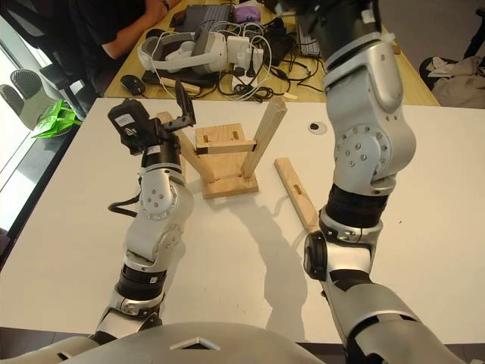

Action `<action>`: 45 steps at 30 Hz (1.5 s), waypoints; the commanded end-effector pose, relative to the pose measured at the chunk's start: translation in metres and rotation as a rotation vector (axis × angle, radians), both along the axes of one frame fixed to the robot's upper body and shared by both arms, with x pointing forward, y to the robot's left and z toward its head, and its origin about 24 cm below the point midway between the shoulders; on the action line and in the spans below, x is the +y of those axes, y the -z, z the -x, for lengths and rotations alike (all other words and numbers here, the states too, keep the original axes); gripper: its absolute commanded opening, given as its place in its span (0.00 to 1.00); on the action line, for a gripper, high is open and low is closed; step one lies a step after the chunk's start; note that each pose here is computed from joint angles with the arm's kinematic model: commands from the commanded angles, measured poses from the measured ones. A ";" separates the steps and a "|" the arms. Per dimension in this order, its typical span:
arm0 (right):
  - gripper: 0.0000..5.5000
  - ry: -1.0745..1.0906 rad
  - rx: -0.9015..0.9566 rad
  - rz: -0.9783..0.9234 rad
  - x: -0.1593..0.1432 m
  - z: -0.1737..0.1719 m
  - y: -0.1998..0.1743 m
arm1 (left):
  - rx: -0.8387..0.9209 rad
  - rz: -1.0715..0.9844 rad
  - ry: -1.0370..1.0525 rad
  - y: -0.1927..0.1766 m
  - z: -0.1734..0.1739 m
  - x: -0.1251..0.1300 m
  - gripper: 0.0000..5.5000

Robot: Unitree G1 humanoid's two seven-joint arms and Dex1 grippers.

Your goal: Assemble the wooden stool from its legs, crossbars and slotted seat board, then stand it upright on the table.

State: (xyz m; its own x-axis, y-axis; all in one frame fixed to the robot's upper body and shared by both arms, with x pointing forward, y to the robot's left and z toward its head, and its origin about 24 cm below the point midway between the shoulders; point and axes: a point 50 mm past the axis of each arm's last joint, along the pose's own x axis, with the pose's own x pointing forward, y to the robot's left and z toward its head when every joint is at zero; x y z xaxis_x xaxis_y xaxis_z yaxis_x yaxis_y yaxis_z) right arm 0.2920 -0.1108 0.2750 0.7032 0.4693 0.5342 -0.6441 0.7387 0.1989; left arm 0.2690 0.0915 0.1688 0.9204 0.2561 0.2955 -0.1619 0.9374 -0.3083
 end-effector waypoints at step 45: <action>0.86 -0.071 0.304 0.306 0.024 0.048 0.093 | 0.045 0.090 -0.119 0.004 0.005 0.024 0.98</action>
